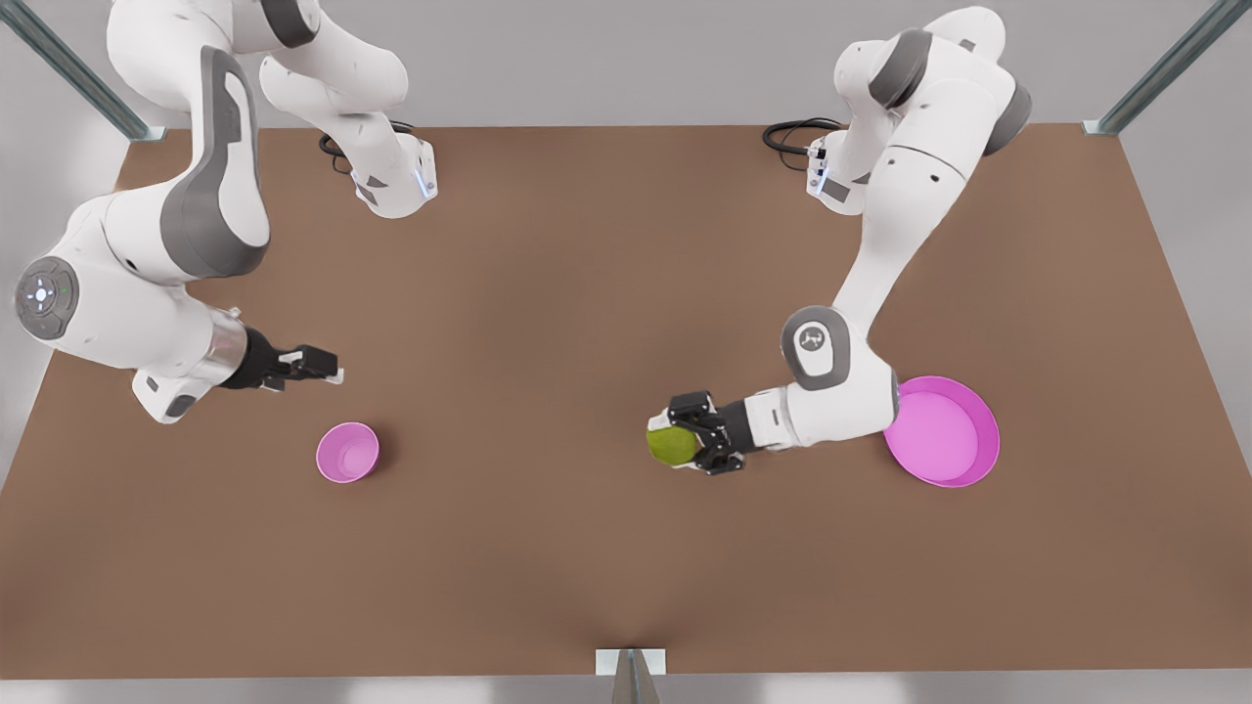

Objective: Use the left arm to pick up the apple from the plate, transfer it to the gripper of the right arm, and then use the right arm to place it into the bowl

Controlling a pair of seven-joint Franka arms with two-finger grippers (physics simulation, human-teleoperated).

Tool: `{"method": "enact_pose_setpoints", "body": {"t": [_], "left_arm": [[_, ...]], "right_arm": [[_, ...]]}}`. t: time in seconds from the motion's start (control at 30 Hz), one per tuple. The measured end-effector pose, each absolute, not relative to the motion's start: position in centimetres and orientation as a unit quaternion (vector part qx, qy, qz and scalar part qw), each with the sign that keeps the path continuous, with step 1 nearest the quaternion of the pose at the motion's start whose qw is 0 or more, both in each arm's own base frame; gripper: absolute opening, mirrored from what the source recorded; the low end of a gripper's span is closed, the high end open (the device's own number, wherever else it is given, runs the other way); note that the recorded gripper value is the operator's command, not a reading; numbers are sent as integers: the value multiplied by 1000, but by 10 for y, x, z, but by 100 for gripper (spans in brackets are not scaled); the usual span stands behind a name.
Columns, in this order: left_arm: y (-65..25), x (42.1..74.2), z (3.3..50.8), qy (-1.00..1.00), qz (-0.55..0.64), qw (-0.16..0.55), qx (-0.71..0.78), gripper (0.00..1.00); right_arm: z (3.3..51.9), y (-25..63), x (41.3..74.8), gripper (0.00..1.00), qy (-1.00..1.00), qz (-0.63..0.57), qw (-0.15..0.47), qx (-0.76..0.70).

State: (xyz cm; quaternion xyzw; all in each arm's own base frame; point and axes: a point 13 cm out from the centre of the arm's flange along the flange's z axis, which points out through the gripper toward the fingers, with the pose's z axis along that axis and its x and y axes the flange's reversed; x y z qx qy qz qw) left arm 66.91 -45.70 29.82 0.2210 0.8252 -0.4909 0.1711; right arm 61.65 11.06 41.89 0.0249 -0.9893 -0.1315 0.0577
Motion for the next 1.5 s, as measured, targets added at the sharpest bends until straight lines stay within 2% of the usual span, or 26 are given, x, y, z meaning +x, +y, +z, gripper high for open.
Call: {"method": "enact_pose_setpoints", "body": {"t": [0.13,0.23,0.4,0.63,0.77,1.1,1.3,1.5], "left_arm": [[-469,668,287,775,-511,234,288,82],[-473,668,285,737,-497,289,356,82],[-507,662,289,663,-469,369,453,82],[-526,665,273,597,-427,444,513,83],[-539,658,270,566,-405,471,541,83],[-546,656,257,518,-357,514,583,83],[-547,657,259,494,-334,532,601,83],[-552,654,256,476,-321,541,614,83]], "right_arm": [[377,171,639,100,-965,-250,75,1],[345,218,643,100,-936,-339,91,-29],[313,303,670,100,-878,-464,84,-77],[284,353,697,100,-793,-590,66,-135],[287,371,699,100,-769,-625,45,-125],[261,404,676,100,-729,-680,13,-78],[270,437,662,100,-710,-703,-20,-33],[251,449,666,100,-707,-705,-55,-12]]}}
